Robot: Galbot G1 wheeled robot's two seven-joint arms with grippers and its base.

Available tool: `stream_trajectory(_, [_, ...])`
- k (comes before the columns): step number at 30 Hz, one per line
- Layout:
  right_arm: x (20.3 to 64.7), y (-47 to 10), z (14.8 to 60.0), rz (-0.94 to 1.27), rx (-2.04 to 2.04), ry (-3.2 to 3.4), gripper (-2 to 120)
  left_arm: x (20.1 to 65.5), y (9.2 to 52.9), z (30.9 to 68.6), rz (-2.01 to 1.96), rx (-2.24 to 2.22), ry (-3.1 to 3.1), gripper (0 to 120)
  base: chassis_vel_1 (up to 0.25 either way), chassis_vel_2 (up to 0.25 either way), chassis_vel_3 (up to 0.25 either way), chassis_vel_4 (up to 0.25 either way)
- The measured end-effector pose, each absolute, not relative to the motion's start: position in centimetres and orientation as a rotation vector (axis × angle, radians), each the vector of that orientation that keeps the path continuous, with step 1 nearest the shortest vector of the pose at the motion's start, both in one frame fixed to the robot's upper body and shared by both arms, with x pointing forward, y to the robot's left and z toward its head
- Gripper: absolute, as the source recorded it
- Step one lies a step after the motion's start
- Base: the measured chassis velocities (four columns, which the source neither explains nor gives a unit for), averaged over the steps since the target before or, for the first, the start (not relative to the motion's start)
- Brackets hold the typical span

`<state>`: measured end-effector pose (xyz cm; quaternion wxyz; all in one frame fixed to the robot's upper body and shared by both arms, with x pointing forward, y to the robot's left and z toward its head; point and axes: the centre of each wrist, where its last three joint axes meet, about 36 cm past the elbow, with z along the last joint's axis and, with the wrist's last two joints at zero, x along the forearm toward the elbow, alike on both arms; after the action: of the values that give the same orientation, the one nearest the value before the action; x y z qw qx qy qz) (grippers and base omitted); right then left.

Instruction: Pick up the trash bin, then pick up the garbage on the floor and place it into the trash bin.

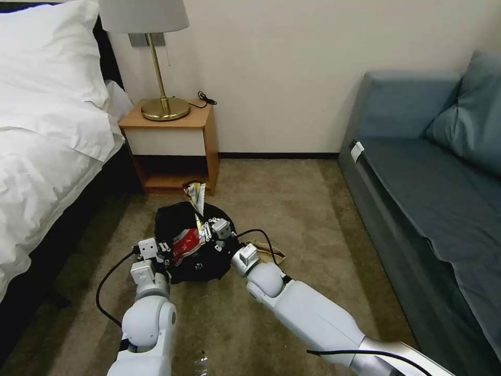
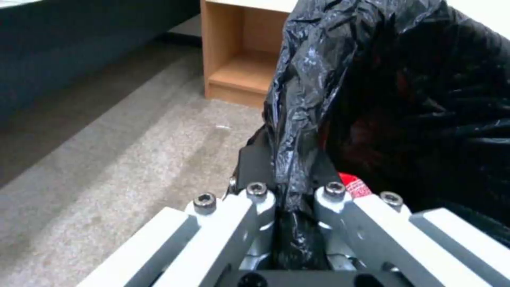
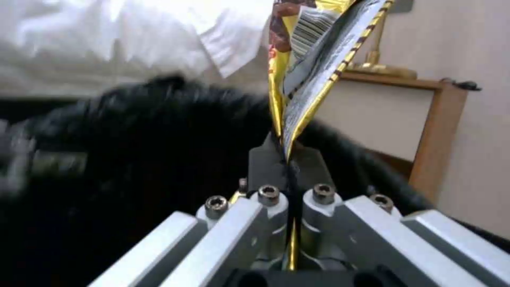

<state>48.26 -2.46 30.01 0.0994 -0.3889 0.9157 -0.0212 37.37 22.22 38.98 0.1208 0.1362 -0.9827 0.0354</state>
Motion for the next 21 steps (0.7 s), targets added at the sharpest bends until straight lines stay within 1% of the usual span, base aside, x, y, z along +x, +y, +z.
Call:
stream_trajectory(3, [47.8,-2.7,28.9,-0.091,-1.174,2.712,4,37.4,22.1,39.0,0.105,0.396,-2.871,3,0.0,0.0,0.0,0.0])
stream_trajectory(5, [47.4,-3.0,28.2,-0.109,-1.195,2.711,16,37.5,22.0,39.0,0.107,0.394,-2.872,3,0.0,0.0,0.0,0.0])
stream_trajectory(6, [47.3,-3.1,28.1,-0.114,-1.2,2.711,19,37.6,21.9,39.0,0.108,0.394,-2.872,3,0.0,0.0,0.0,0.0])
stream_trajectory(7, [47.3,-3.1,28.1,-0.114,-1.2,2.711,19,37.6,21.9,39.0,0.108,0.394,-2.872,3,0.0,0.0,0.0,0.0])
stream_trajectory(8, [47.3,-3.2,28.0,-0.119,-1.204,2.71,25,37.6,21.9,39.0,0.108,0.393,-2.872,3,0.0,0.0,0.0,0.0])
stream_trajectory(9, [47.3,-3.2,28.0,-0.119,-1.204,2.71,25,37.6,21.9,39.0,0.108,0.393,-2.872,3,0.0,0.0,0.0,0.0])
stream_trajectory(11, [47.3,-3.3,28.1,-0.121,-1.203,2.708,37,37.7,21.8,38.8,0.108,0.39,-2.868,3,0.0,0.0,0.0,0.0])
stream_trajectory(12, [47.4,-3.4,28.2,-0.121,-1.203,2.707,40,37.7,21.8,38.8,0.107,0.39,-2.866,3,0.0,0.0,0.0,0.0])
stream_trajectory(13, [47.4,-3.4,28.2,-0.121,-1.203,2.707,40,37.7,21.8,38.8,0.107,0.39,-2.866,3,0.0,0.0,0.0,0.0])
stream_trajectory(15, [47.4,-3.4,28.3,-0.118,-1.205,2.701,52,37.8,21.8,38.8,0.106,0.389,-2.867,3,0.0,0.0,0.0,0.0])
stream_trajectory(16, [47.4,-3.4,28.4,-0.117,-1.204,2.701,55,37.8,21.9,38.8,0.105,0.388,-2.868,3,0.0,0.0,0.0,0.0])
stream_trajectory(17, [47.4,-3.4,28.4,-0.117,-1.204,2.701,55,37.8,21.9,38.8,0.105,0.388,-2.868,3,0.0,0.0,0.0,0.0])
stream_trajectory(19, [47.3,-3.4,28.4,-0.113,-1.202,2.703,67,37.9,21.9,38.8,0.102,0.388,-2.869,3,0.0,0.0,0.0,0.0])
stream_trajectory(20, [47.3,-3.4,28.4,-0.113,-1.202,2.703,67,37.9,21.9,38.8,0.102,0.388,-2.869,3,0.0,0.0,0.0,0.0])
stream_trajectory(21, [47.3,-3.4,28.3,-0.113,-1.201,2.704,72,37.9,21.9,38.8,0.101,0.388,-2.869,3,0.0,0.0,0.0,0.0])
